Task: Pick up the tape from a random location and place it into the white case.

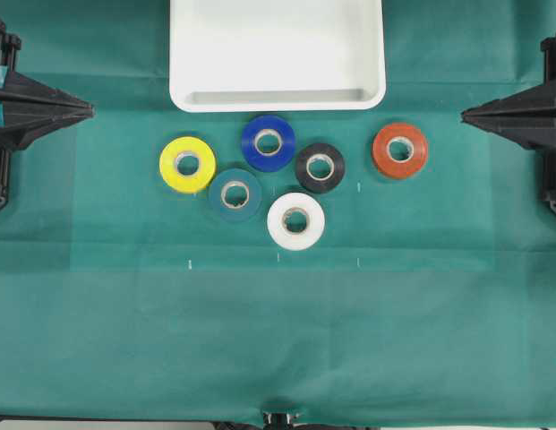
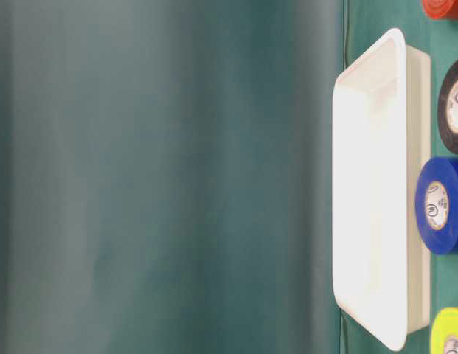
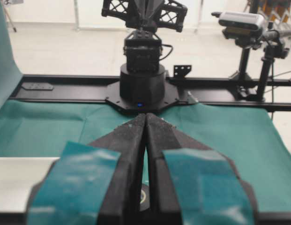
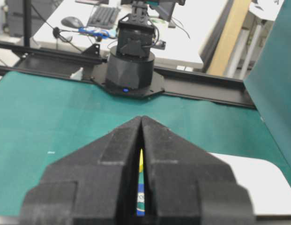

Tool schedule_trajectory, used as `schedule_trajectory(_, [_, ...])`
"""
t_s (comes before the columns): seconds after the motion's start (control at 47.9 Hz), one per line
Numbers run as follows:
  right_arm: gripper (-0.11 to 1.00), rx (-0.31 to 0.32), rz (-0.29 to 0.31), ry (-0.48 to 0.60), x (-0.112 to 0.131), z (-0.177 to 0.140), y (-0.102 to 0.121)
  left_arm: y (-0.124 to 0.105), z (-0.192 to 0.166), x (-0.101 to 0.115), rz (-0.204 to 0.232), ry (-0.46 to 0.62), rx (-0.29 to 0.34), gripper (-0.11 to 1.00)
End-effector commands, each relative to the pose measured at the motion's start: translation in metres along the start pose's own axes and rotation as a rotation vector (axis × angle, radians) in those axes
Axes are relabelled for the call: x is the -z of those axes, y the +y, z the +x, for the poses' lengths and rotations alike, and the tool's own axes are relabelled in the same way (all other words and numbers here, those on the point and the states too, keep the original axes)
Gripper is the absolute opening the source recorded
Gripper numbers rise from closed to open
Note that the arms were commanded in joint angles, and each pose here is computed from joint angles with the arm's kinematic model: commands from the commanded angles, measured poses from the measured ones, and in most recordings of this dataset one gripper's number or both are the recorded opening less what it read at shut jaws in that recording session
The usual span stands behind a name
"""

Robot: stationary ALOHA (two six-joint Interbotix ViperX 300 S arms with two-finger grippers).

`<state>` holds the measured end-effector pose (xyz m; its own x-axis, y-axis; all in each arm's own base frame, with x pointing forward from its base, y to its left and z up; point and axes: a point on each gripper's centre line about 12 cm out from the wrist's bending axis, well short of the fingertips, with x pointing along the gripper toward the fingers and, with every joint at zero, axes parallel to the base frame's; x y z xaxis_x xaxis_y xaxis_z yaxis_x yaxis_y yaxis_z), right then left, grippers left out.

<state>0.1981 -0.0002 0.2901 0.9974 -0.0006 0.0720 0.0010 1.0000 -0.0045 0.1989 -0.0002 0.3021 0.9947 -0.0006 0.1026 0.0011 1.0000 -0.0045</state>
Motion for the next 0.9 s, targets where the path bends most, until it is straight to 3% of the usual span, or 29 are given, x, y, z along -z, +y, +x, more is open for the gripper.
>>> schedule_trajectory(0.0, [0.00,0.005,0.010,-0.029,-0.012,0.004,-0.001,-0.001,0.002,0.003,0.000,0.023,0.002,0.02])
schedule_trajectory(0.543, [0.00,0.004,0.013,0.015,-0.010,0.008,-0.001,-0.004,0.004,0.006,-0.014,0.045,0.021,0.02])
schedule_trajectory(0.877, [0.00,0.004,0.013,0.014,-0.010,0.008,-0.001,0.009,0.004,0.009,-0.009,0.064,-0.045,0.02])
